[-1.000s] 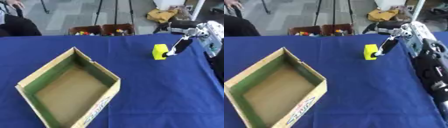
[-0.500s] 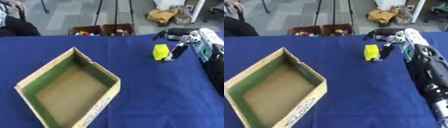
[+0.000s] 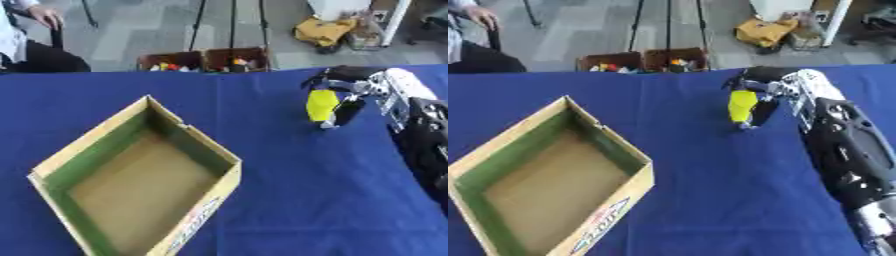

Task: Pick up objects on the table and place them in the box.

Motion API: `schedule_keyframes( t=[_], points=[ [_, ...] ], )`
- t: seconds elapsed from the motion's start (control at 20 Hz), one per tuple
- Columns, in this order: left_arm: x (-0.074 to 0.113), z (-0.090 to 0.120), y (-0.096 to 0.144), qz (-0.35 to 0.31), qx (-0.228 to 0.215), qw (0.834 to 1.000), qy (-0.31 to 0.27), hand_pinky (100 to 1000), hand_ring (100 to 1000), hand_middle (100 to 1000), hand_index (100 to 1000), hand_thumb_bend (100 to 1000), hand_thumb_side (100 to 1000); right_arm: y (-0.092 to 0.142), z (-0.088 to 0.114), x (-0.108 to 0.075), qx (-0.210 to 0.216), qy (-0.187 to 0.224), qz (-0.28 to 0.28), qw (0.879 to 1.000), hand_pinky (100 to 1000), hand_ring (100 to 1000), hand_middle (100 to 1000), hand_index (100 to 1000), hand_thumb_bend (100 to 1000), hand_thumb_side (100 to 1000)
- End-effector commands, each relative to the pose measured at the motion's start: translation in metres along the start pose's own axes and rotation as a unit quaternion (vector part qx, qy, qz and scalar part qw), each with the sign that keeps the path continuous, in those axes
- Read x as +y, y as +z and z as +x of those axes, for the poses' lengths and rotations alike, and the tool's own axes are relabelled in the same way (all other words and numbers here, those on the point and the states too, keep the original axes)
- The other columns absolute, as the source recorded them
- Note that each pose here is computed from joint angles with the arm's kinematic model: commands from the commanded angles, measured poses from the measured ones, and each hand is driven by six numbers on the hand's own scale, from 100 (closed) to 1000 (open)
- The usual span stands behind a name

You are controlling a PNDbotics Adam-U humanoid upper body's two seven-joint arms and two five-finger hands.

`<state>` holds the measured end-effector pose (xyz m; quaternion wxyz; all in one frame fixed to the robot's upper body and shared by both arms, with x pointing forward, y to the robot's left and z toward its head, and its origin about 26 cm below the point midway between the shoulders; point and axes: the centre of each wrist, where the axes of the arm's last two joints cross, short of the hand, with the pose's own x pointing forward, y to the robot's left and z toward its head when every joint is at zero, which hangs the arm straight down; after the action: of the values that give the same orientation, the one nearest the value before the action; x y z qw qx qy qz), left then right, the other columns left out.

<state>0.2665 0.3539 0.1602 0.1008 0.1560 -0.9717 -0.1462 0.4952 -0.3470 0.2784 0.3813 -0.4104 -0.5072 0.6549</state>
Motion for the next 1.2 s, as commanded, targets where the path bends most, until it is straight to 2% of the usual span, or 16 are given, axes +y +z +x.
schedule_keyframes(
  t=[0.05,0.3,0.6,0.8,1.2],
  points=[
    [0.002,0.002,-0.006,-0.008,-0.013,1.000,-0.004,751,692,815,959,100,973,0.002,0.000,-0.016,0.008,-0.002,-0.024,1.000,844,894,631,956,545,312],
    [0.001,0.002,-0.007,-0.009,-0.013,1.000,-0.004,751,691,815,957,100,972,0.003,0.001,-0.024,0.007,-0.009,-0.039,0.999,843,892,612,954,544,319],
    [0.001,0.002,-0.006,-0.010,-0.011,1.000,-0.005,752,691,815,957,100,972,0.005,0.000,-0.028,0.010,-0.009,-0.037,0.999,841,892,660,957,532,319],
    [0.001,0.002,-0.006,-0.011,-0.010,1.000,-0.005,752,690,815,957,100,970,0.017,-0.014,-0.027,0.012,-0.007,-0.034,0.999,841,892,709,956,522,323],
    [0.002,0.002,-0.006,-0.011,-0.008,1.000,-0.006,752,689,816,957,100,967,0.028,-0.024,-0.028,0.017,-0.014,-0.035,0.999,841,893,709,955,519,322]
  ],
)
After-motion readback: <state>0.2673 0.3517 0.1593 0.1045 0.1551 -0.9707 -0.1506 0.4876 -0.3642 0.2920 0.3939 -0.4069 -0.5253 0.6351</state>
